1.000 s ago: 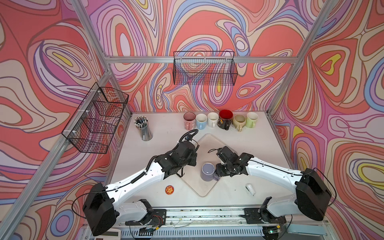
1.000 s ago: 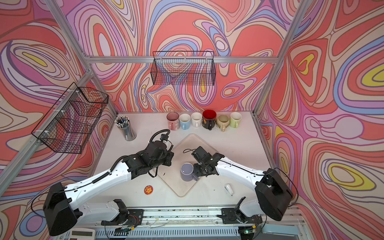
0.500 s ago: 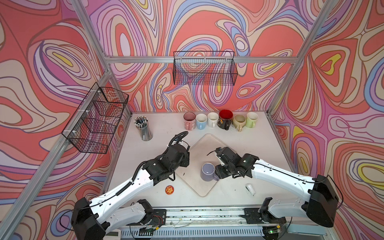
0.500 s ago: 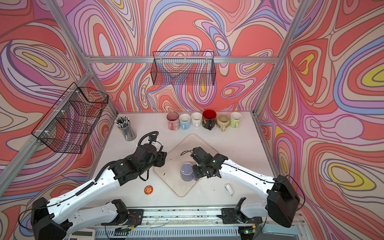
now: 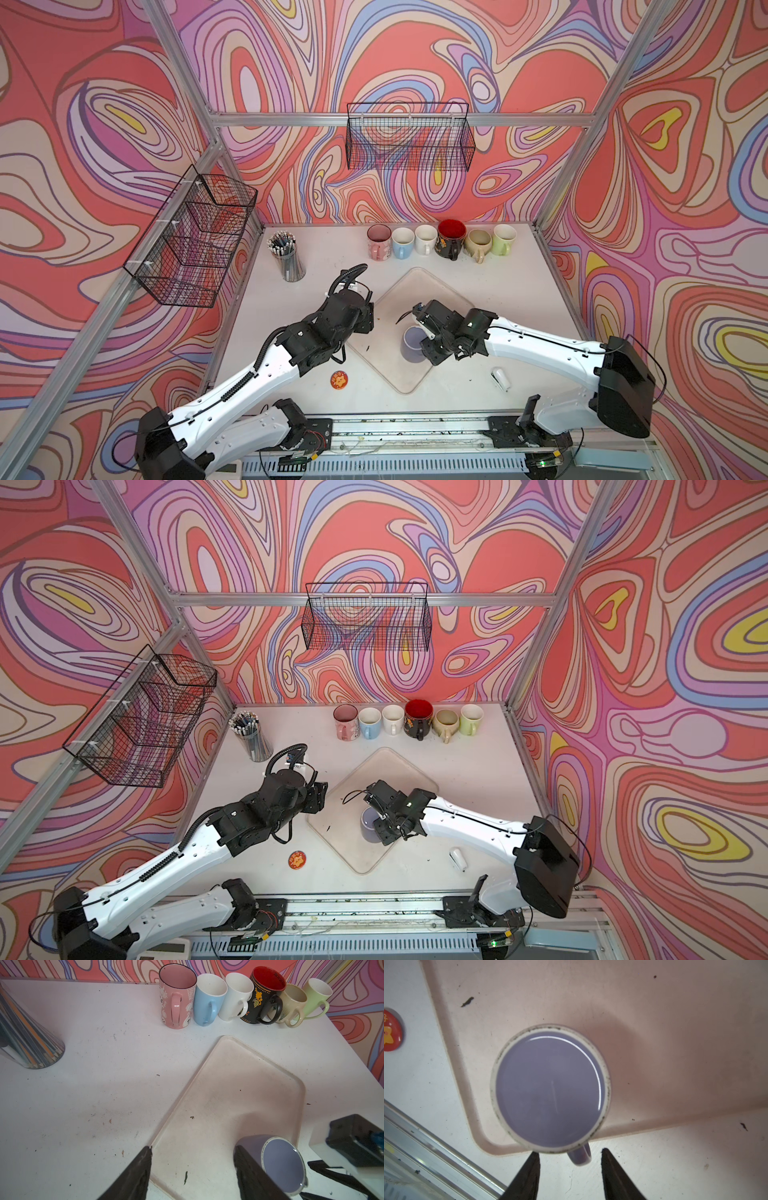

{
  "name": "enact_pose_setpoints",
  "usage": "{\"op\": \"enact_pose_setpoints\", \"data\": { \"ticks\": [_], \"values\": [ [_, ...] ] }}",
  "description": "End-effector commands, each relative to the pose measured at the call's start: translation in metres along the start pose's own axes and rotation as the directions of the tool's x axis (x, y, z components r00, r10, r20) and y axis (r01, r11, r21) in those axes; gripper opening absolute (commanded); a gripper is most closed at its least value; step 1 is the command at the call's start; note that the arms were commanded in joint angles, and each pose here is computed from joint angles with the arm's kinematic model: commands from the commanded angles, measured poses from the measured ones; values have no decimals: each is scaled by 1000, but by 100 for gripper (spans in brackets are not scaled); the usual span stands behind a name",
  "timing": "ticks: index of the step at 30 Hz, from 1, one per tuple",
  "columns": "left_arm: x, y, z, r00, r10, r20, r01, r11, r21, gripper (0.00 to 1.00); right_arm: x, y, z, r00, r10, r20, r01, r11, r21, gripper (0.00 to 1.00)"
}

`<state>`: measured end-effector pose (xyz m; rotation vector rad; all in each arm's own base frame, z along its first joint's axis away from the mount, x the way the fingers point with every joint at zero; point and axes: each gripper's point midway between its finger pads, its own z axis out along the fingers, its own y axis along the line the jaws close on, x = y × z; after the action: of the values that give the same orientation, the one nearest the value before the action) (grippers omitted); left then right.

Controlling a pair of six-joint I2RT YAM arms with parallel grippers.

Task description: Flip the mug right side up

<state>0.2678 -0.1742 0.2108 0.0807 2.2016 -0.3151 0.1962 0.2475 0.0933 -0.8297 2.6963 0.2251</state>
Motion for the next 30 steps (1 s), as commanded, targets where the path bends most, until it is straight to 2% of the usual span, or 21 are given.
{"op": "enact_pose_setpoints", "data": {
  "ticks": [1,22,26,30],
  "values": [
    [1,6,2,1000,-16,11,16,1000,-19,66,-6,2,2,999,-33,1,33,999,10,47],
    [10,3,11,1000,-22,-11,22,1000,0,65,-9,0,27,999,-25,-26,27,999,43,28],
    [11,3,12,1000,-24,-12,24,1000,1,65,-11,-3,28,1000,-18,-18,20,998,61,21],
    [12,2,12,999,-28,-15,28,1000,6,64,-14,-5,27,1000,-6,-6,7,997,77,7]
  ]
}}
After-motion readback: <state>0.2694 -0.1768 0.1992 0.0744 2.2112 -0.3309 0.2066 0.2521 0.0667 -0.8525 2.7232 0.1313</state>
